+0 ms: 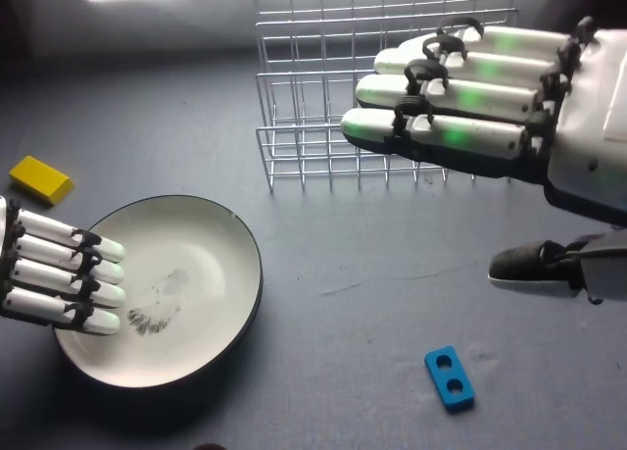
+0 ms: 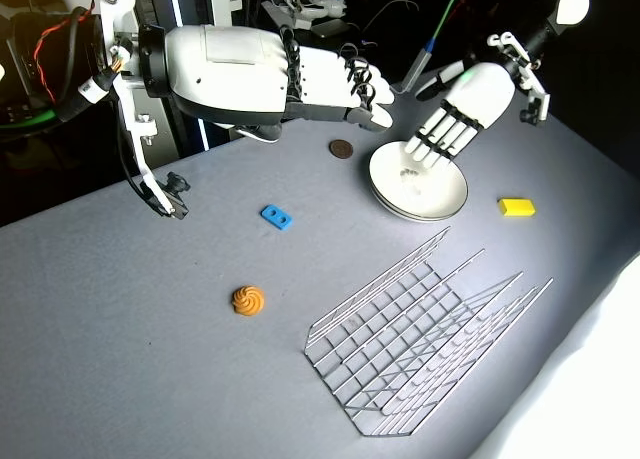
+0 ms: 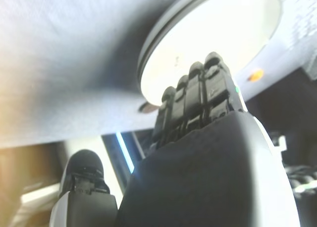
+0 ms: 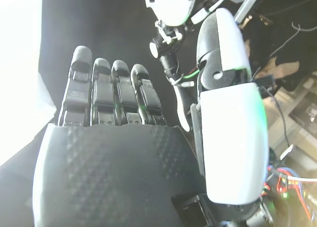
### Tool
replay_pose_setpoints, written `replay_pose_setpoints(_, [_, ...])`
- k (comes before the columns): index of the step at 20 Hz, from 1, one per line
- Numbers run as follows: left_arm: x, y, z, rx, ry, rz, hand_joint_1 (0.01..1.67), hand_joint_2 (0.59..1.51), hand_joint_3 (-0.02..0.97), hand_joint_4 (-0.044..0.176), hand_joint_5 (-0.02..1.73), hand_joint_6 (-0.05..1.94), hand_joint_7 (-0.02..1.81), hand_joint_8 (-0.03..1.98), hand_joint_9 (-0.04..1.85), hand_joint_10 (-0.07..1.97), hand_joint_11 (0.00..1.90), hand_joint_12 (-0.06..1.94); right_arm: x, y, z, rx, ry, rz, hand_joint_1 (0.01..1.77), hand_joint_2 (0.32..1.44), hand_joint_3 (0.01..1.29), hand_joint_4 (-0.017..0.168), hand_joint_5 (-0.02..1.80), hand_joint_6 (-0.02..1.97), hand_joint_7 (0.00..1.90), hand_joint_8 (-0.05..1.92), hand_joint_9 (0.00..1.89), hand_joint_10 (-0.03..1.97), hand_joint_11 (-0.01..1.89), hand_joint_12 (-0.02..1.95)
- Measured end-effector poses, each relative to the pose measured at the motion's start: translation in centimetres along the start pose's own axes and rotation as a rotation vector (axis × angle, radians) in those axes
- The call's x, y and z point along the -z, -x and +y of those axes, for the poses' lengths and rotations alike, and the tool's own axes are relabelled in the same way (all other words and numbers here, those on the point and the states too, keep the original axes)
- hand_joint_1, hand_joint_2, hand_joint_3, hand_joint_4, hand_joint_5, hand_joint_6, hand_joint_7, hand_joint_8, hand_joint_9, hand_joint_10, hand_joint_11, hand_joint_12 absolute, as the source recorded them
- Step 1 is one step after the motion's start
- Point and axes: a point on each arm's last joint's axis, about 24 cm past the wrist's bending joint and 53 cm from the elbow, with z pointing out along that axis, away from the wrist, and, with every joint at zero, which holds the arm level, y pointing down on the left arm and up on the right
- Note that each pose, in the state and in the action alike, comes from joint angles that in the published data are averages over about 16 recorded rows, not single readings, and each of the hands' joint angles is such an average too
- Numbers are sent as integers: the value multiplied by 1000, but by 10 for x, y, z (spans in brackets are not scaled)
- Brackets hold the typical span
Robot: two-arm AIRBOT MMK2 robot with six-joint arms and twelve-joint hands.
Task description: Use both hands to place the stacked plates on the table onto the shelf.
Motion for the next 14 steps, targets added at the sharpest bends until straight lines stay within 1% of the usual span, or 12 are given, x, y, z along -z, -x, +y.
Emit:
replay_pose_setpoints(7, [0, -8, 17, 13, 48, 15, 16, 1117, 17, 4, 21, -16, 16, -15, 22, 7, 14, -15, 2, -7, 1, 25, 7, 10, 1018, 1063, 18, 4, 31, 15, 18, 11, 18, 7, 15, 201])
replay_pose_setpoints(14, [-1, -13, 26, 24, 71, 21, 16, 1118, 17, 4, 11, -10, 14, -14, 19, 7, 14, -18, 1, -13, 2, 61, 13, 21, 1013, 1064, 19, 4, 44, 15, 18, 12, 19, 7, 14, 216])
